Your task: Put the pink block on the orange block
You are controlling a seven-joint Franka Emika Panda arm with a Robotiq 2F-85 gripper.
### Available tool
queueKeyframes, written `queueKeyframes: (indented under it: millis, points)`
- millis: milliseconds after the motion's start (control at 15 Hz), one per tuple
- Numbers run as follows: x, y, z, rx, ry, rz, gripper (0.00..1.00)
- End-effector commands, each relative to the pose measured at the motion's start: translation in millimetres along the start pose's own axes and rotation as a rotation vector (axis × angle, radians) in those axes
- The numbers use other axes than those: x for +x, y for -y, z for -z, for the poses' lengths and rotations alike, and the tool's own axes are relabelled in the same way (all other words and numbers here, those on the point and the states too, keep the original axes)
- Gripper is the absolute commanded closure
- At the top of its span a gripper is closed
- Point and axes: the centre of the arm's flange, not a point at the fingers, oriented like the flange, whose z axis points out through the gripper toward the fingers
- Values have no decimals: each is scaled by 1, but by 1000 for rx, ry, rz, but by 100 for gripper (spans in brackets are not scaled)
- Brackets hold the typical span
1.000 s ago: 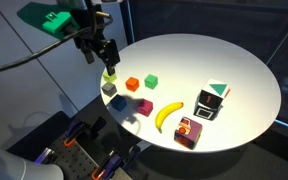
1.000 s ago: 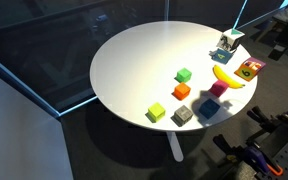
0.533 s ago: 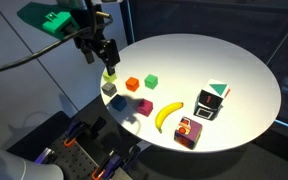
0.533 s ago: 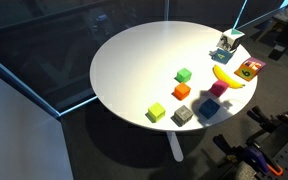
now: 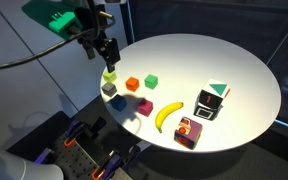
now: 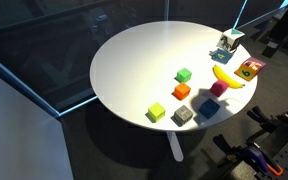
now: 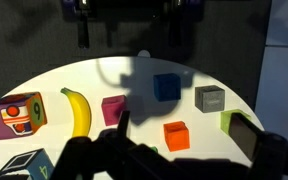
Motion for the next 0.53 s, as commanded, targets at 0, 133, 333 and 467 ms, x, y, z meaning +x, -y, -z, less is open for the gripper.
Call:
queueKeyframes:
  millis: [0,133,333,467]
  points:
    - [24,-5,13,62,-23,-12,0]
    - [33,-10,18,53,-43,-20,0]
    - [51,-20,25,25,-89,-34,0]
    - [63,-29,28,15,-138,-50,0]
